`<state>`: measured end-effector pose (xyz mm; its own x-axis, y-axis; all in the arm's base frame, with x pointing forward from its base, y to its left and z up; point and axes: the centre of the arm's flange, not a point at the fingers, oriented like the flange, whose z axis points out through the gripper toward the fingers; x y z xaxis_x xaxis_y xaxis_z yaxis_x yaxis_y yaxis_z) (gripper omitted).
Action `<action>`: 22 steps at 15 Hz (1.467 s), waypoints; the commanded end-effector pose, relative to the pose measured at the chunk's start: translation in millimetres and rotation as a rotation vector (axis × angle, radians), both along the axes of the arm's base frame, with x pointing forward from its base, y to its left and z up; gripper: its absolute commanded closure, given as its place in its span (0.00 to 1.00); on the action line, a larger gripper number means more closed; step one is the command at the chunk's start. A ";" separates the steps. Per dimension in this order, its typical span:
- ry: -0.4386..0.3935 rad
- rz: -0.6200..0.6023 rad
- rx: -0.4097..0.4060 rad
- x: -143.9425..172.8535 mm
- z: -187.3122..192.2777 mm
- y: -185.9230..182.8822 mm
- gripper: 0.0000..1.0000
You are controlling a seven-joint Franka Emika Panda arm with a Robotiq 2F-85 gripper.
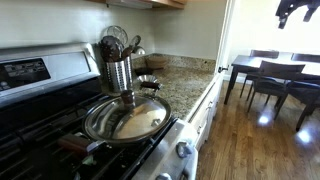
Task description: Open the first top drawer
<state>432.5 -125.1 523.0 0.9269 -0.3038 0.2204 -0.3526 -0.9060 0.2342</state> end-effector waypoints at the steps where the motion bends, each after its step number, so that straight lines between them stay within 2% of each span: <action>1: -0.033 -0.090 0.031 28.0 -34.1 -22.2 0.00; 6: -0.056 -0.175 0.098 56.2 -88.1 -45.5 0.00; 8: -0.040 -0.200 0.104 64.9 -105.7 -49.9 0.00; 9: -0.026 -0.158 0.089 49.2 -97.0 -44.6 0.00; 15: -0.021 -0.183 0.089 58.7 -110.0 -46.1 0.00; 19: 0.020 -0.223 0.183 95.8 -161.4 -54.5 0.00; 22: -0.002 -0.261 0.290 114.5 -201.7 -62.3 0.00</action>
<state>517.6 -174.0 351.8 0.8279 -0.5503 0.1083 -0.5578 -0.8280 0.0571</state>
